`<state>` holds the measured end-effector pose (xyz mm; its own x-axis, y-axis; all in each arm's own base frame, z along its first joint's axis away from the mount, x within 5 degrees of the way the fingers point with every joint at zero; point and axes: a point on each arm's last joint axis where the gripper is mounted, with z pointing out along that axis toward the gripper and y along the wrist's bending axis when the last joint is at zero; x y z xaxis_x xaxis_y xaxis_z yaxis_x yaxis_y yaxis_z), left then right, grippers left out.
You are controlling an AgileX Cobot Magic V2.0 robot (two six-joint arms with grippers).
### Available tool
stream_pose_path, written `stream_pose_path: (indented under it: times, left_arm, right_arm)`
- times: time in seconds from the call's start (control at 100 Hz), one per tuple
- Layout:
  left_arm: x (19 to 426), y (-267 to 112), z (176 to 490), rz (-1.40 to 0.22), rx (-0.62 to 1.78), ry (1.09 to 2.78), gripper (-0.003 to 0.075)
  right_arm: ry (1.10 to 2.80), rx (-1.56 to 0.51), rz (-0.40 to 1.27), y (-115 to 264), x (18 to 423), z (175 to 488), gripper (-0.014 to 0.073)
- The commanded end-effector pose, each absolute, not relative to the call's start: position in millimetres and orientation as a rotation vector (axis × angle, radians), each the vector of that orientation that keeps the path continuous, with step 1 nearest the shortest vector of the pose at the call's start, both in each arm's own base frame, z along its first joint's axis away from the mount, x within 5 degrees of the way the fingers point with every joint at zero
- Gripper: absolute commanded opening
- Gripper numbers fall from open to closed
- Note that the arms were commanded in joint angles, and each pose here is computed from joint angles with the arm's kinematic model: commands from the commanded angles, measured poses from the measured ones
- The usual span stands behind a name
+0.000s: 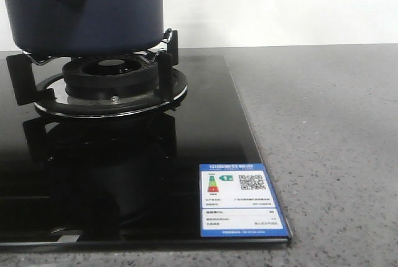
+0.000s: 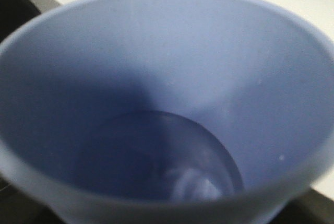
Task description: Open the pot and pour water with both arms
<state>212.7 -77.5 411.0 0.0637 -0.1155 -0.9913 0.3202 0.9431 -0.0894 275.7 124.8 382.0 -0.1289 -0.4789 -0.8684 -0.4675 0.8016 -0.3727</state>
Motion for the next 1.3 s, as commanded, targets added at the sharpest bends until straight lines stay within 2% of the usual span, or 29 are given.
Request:
stream_pose_path:
  times: [0.0,0.31,0.64,0.92,1.29]
  left_arm:
    - [204,-69,440,-0.308,0.112,1.306,0.0372]
    - [204,-69,440,-0.292,0.125,1.295,0.0372]
    - [205,-64,441,-0.270,0.107,1.291,0.0372]
    - [207,-58,440,-0.245,0.090,1.296,0.0372]
    - [207,-58,440,-0.245,0.090,1.296,0.0372]
  right_arm:
    - [1.614,-0.758,-0.049,132,274,418,0.0440]
    - [1.595,-0.966,-0.195,172,286,428,0.0440]
    - [1.501,-1.186,-0.437,205,295,413,0.0440]
    - [1.366,-1.313,-0.639,218,303,404,0.0440]
    - [1.247,-1.401,-0.806,224,314,395,0.0440]
